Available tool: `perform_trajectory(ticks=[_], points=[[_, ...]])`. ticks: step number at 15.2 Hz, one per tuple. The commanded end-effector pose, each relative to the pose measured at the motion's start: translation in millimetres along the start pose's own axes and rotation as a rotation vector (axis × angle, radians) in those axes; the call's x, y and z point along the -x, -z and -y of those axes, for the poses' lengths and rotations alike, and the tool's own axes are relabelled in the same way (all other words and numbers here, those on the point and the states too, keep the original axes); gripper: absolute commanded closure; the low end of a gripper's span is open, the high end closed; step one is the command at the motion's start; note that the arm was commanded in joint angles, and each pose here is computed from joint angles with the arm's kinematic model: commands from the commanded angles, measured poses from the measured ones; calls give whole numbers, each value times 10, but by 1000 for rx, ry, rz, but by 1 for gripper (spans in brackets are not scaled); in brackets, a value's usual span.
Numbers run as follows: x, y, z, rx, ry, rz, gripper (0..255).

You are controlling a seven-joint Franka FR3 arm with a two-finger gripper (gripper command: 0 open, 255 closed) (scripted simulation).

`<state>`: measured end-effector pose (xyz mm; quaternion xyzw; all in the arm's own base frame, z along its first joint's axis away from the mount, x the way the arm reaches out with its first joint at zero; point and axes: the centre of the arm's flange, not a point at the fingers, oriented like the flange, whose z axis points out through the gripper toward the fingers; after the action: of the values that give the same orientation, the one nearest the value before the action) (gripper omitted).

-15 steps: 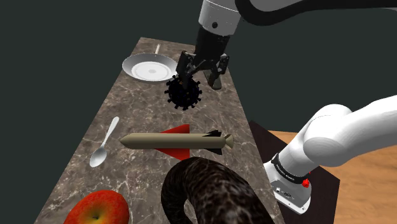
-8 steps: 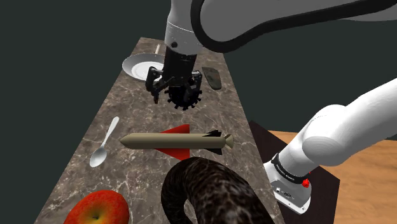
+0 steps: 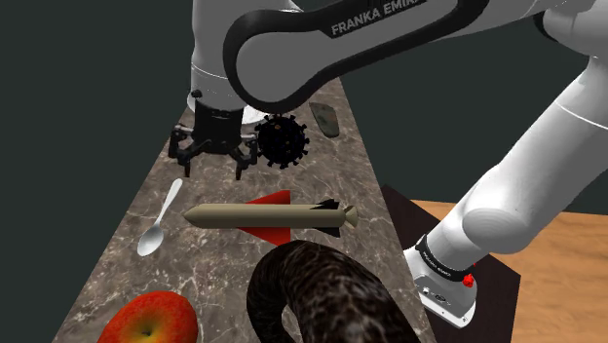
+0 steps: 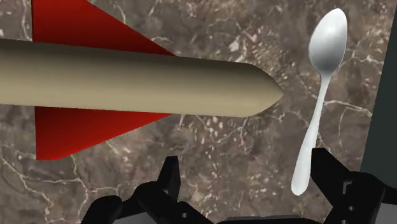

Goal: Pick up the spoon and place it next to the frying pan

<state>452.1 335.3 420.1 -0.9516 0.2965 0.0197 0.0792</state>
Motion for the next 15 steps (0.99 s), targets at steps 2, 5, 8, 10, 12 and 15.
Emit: perform_trajectory(ticks=[2, 5, 8, 10, 12, 15], points=[[-46, -233, 324, -12, -64, 13, 0], [-110, -452, 633, -23, -123, 26, 0], [-159, -646, 834, -30, -161, 34, 0], [-156, -752, 838, -30, -161, 34, 0], [-152, -857, 841, -30, -161, 34, 0], [-148, -993, 846, -30, -161, 34, 0]])
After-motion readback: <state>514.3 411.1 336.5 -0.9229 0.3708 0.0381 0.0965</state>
